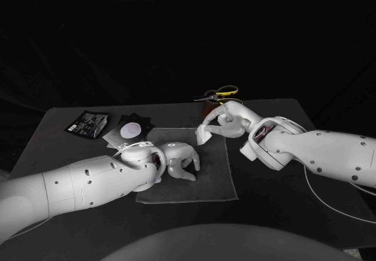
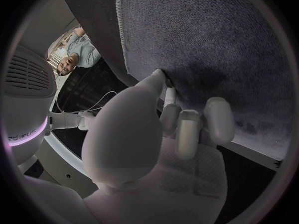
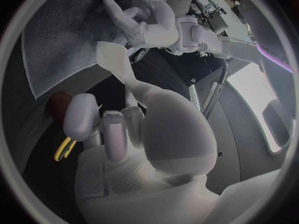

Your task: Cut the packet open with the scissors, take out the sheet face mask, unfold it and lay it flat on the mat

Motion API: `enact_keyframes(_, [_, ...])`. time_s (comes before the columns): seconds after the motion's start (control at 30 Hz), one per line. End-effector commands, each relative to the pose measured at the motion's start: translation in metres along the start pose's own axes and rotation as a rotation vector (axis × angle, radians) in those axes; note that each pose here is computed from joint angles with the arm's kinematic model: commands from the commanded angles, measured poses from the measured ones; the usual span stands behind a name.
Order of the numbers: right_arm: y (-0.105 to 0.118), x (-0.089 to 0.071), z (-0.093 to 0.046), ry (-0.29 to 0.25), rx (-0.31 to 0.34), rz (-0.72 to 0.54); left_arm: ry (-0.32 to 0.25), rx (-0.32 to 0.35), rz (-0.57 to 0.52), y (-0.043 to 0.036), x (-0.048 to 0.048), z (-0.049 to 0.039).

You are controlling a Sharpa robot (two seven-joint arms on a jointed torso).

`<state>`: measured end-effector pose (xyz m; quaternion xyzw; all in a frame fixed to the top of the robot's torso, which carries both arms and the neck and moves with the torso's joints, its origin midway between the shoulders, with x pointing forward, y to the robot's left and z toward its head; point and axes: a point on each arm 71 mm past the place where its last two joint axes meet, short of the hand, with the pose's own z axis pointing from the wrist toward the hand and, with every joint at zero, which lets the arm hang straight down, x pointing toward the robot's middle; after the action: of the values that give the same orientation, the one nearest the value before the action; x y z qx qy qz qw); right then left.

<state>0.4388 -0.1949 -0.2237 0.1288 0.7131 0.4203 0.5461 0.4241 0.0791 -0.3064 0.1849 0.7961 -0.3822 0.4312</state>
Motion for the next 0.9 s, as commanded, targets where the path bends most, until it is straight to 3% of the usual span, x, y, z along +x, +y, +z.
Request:
enact_keyframes(0.03, [0.0010, 0.0007, 0.0004, 0.011, -0.005, -0.007, 0.023, 0.001, 0.020, 0.0006, 0.0031, -0.0001])
enact_keyframes(0.6, [0.0013, 0.0012, 0.0010, 0.012, -0.006, -0.007, 0.023, -0.016, 0.045, 0.0062, 0.0032, 0.0003])
enact_keyframes(0.9, [0.0014, 0.0013, 0.0013, 0.012, -0.006, -0.006, -0.033, 0.038, 0.011, 0.0024, -0.0003, -0.0006])
